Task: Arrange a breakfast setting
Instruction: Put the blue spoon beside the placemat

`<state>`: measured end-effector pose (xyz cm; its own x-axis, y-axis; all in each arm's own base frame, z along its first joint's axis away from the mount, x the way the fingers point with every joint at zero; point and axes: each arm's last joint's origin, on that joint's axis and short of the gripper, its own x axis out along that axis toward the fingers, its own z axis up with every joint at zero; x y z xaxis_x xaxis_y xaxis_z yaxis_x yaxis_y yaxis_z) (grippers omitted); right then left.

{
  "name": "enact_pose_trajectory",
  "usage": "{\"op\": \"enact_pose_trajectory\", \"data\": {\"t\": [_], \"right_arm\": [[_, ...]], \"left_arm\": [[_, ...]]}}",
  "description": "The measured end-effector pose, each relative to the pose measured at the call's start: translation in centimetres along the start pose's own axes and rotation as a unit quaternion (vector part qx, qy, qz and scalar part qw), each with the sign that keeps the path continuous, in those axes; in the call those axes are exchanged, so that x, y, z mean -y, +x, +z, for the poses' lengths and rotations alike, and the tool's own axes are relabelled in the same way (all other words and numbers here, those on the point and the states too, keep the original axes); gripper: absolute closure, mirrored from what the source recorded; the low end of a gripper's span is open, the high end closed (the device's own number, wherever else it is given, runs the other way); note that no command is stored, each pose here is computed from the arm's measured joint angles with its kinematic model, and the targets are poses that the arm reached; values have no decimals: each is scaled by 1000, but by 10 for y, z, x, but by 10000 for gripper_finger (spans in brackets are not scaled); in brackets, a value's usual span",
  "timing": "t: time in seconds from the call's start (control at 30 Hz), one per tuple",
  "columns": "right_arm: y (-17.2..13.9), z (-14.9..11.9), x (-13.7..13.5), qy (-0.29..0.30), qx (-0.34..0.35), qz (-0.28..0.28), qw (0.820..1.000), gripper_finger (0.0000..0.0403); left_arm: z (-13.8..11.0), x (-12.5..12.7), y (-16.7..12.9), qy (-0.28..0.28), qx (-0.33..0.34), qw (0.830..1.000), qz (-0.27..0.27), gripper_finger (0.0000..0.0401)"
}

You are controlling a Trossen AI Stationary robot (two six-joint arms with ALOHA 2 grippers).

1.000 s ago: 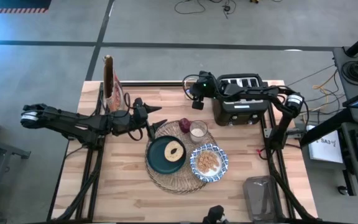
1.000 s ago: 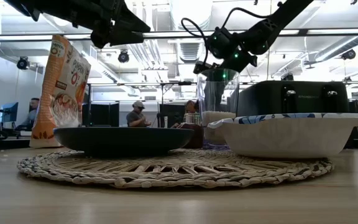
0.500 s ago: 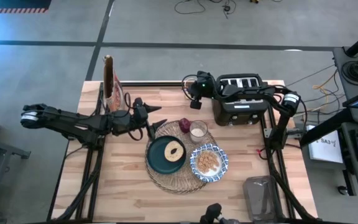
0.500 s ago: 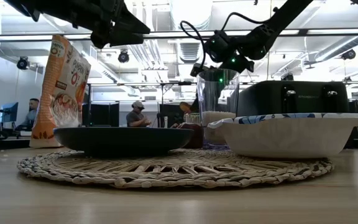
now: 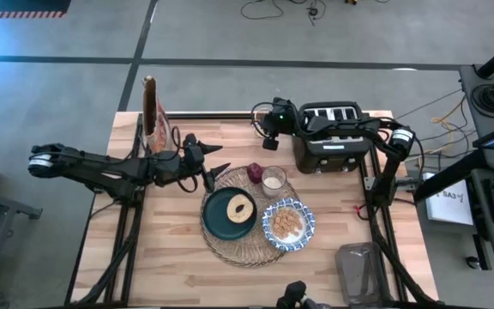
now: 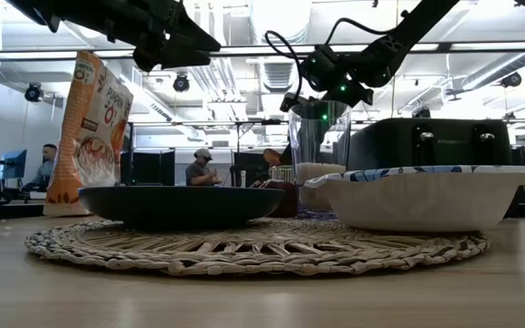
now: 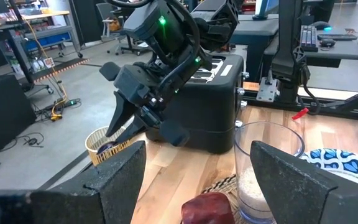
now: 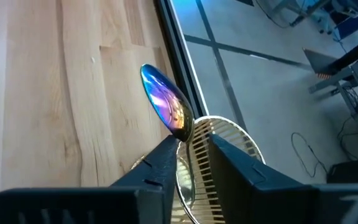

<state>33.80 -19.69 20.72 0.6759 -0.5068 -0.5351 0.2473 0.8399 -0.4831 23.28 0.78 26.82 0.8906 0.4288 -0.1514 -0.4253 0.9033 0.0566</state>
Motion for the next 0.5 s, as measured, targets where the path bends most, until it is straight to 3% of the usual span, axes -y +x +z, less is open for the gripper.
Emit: {"op": "enact_pose_trajectory", "data": {"t": [0.2, 0.5], "right_arm": [[0, 0, 0, 3, 1, 1, 1000, 286], [-2, 1, -9, -25, 2, 42, 999, 280]], "left_arm": [[0, 0, 0, 0, 0, 1000, 0, 129], [0, 0, 0, -1, 1, 1000, 0, 129]]}}
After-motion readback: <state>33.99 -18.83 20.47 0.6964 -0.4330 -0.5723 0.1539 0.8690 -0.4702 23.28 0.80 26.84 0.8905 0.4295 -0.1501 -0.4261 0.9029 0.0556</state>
